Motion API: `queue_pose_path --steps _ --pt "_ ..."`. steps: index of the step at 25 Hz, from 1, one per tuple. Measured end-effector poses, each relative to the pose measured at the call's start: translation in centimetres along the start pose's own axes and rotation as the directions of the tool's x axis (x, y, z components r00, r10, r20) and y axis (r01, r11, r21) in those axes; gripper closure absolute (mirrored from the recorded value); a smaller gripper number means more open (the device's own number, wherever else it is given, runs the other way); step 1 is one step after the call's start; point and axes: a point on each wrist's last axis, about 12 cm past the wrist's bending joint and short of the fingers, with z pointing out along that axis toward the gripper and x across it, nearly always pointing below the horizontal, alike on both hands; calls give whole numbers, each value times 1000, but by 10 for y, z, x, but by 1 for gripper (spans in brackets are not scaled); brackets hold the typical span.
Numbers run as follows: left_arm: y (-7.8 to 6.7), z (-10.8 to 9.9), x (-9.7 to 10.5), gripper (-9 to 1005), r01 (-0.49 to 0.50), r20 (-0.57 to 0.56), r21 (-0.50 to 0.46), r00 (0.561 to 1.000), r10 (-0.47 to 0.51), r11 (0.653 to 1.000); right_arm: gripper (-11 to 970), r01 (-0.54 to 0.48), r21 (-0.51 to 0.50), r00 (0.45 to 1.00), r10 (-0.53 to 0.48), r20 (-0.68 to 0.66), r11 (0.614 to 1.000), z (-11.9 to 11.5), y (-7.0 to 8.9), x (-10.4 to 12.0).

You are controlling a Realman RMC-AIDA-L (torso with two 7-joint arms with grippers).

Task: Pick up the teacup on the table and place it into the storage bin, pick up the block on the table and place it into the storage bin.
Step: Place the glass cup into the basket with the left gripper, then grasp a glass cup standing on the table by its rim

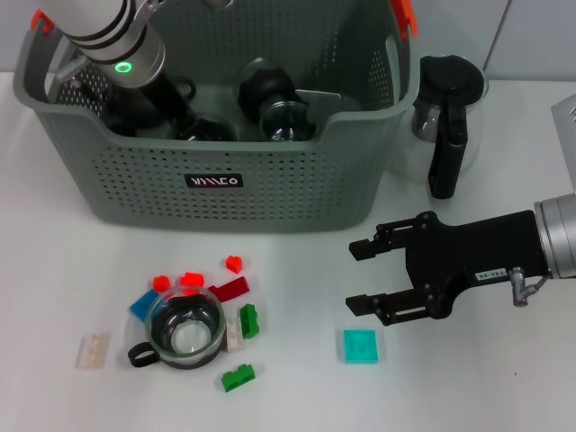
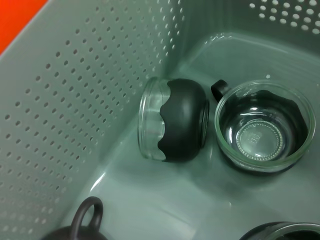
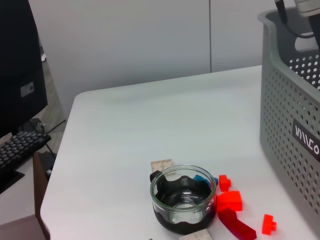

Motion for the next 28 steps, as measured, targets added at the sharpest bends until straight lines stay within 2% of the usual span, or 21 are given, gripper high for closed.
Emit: queue_pose_path --steps 7,11,15,17,19,22,26,28 --pt "-8 6 0 944 -28 -21 0 999 28 1000 226 -2 2 1000 2 0 1000 0 0 0" --pt "-9 9 2 845 -29 -22 -9 999 29 1000 227 -4 3 1000 4 -1 1000 0 -1 1" --pt "-4 2 -2 766 0 3 -22 1000 0 1000 227 -4 4 1000 4 -2 1000 0 -1 1" --pt "4 -11 -5 737 31 53 -43 998 -28 999 226 -4 5 1000 4 -1 1000 0 -1 1" --pt "6 -16 -5 661 39 68 -47 997 -36 998 226 -5 5 1000 5 -1 1000 0 -1 1" --pt "9 -37 -9 537 62 140 -35 989 -56 997 227 -4 5 1000 4 -1 1000 0 -1 1" --pt "9 -67 -5 345 62 249 92 965 -83 994 227 -5 6 1000 5 -2 1000 0 -1 1" --pt "8 -79 -1 310 56 299 147 949 -99 988 227 -5 6 1000 5 -2 1000 -1 -1 1"
